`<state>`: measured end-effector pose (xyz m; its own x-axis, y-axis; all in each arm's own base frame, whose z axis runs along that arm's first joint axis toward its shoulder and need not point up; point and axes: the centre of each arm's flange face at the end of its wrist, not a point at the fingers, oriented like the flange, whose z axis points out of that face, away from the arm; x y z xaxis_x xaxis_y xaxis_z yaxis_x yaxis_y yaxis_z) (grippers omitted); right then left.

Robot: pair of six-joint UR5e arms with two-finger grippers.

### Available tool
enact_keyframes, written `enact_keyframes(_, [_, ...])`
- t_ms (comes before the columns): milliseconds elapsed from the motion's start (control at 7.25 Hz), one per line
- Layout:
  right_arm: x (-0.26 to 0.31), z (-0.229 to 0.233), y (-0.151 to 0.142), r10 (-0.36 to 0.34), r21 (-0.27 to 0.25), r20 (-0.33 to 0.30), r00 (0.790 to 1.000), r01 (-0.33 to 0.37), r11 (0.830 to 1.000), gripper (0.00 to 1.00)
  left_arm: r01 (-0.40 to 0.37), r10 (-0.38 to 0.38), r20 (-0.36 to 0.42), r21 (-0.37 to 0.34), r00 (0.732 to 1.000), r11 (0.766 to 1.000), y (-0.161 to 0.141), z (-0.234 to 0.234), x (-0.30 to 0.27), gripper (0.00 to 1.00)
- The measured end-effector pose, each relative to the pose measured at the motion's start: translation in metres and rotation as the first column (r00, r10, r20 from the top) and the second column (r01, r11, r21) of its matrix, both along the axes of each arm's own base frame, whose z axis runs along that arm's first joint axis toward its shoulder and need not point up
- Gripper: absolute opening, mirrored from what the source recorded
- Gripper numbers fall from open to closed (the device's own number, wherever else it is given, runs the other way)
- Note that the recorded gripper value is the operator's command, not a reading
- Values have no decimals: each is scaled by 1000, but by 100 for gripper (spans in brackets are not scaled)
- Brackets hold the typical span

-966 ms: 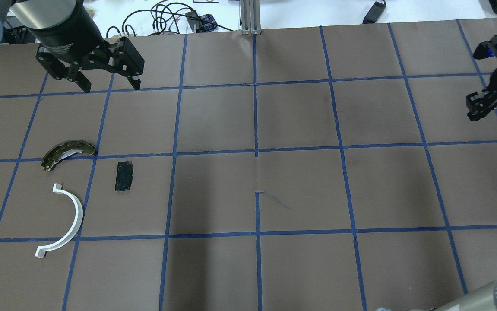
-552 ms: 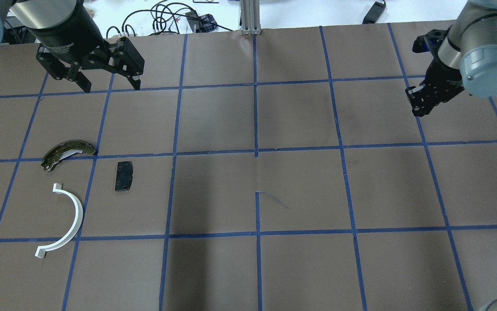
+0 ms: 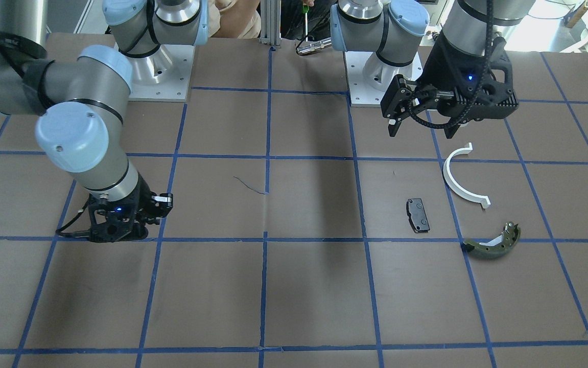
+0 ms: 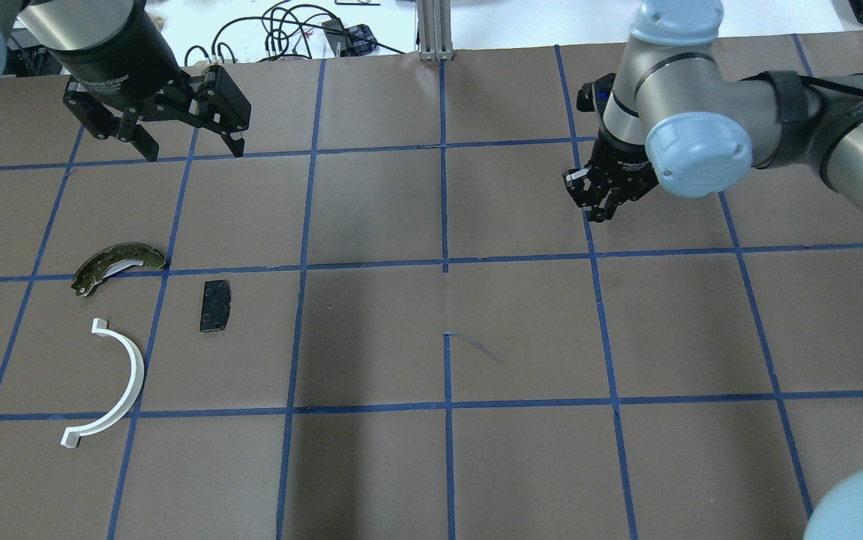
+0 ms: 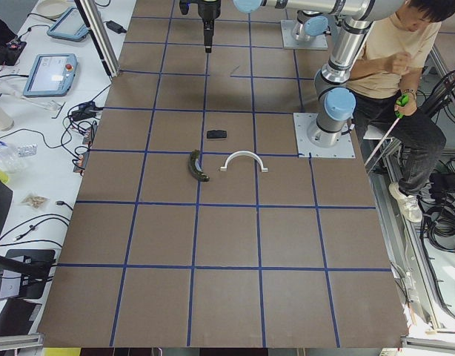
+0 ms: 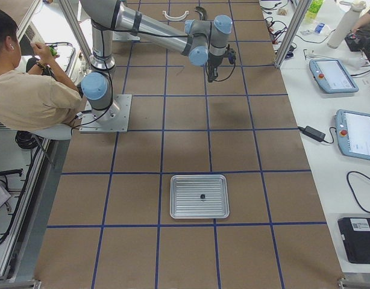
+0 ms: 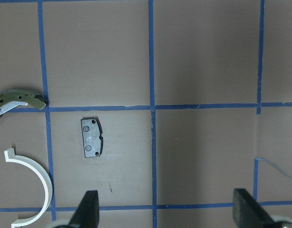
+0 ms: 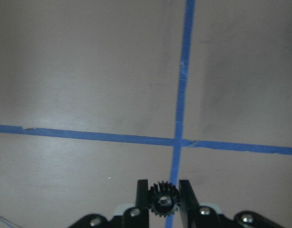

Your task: Place bearing gear from tray to pile

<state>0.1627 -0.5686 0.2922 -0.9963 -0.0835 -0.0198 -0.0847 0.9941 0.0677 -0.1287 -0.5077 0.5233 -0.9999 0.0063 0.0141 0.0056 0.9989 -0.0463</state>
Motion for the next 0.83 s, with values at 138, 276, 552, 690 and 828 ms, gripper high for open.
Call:
enact_keyframes(138, [39,-9,8,-7,10,9,1000,7,1000,0,0,0,0,-1,1000,1000,0,0,0,100])
enact_keyframes(276, [74,-18,17,-8,8,12,1000,8,1000,0,0,0,0,-1,1000,1000,1,0,0,100])
enact_keyframes(552, [133,-43,32,-5,-5,12,1000,5,1000,0,0,0,0,0,1000,1000,1,0,0,100])
enact_keyframes(690, [156,-57,40,11,-2,10,1000,-11,1000,0,0,0,0,0,1000,1000,1,0,0,100])
enact_keyframes(828, [175,-72,48,21,9,6,1000,-21,1000,14,0,0,0,-1,1000,1000,1,0,0,100])
